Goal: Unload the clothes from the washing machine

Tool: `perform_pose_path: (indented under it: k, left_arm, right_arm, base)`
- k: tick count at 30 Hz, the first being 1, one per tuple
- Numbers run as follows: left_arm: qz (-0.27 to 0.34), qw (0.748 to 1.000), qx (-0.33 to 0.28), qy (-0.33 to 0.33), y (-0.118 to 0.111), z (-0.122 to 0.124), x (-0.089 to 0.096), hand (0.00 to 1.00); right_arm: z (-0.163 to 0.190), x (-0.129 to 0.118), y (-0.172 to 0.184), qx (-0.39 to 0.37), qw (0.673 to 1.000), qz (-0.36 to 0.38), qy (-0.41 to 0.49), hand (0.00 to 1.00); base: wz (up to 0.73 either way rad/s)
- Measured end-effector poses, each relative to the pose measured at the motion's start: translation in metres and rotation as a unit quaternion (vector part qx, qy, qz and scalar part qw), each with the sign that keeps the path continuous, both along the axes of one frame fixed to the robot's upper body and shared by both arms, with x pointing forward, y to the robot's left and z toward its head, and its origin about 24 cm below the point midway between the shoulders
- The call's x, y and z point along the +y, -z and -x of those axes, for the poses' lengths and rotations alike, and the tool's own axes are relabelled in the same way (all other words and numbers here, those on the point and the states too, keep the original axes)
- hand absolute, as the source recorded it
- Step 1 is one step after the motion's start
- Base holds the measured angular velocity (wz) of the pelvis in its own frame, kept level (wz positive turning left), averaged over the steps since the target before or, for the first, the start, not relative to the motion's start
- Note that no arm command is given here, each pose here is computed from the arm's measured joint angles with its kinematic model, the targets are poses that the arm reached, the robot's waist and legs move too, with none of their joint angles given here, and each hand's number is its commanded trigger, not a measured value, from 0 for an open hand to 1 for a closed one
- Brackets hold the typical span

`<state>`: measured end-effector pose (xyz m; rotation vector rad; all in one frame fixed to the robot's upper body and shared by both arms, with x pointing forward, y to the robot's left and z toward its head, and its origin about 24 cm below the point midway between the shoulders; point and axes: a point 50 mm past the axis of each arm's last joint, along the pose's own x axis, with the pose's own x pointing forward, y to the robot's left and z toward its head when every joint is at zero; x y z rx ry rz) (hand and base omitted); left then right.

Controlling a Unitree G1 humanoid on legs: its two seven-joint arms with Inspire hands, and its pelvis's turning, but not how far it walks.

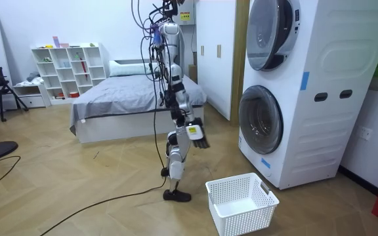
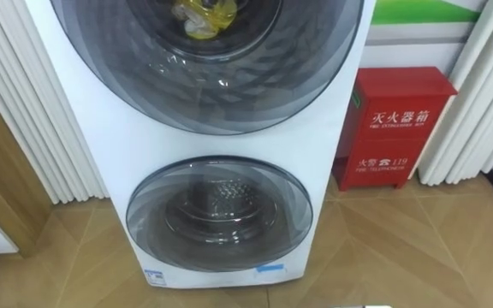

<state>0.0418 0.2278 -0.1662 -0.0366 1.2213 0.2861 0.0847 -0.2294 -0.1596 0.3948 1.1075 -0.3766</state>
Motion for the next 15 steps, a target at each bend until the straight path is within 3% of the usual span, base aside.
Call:
perform_pose_path:
  k: [4,8,11,15]
  left_arm:
    - [-0.002,1.0,0.006,0.015,-0.002,-0.002,0.007,0.0]
    - [0.001,1.0,0.01,0.017,-0.002,-0.002,0.011,0.0]
    - [-0.004,1.0,0.012,0.027,-0.004,-0.003,0.016,0.0]
    - [-0.011,0.999,0.014,0.04,-0.006,-0.008,0.019,0.0]
  right_arm:
    - [-0.082,-0.02,-0.041,-0.149,0.988,0.038,0.013,0.0]
    - [-0.147,-0.032,-0.104,-0.303,0.95,0.079,0.002,0.0]
    - [-0.172,-0.034,-0.138,-0.372,0.923,0.099,0.008,0.0]
    - [-0.19,-0.029,-0.156,-0.396,0.912,0.105,0.014,0.0]
  base:
    - [0.0]
    - [0.0]
    - [0.0]
    - [-0.02]
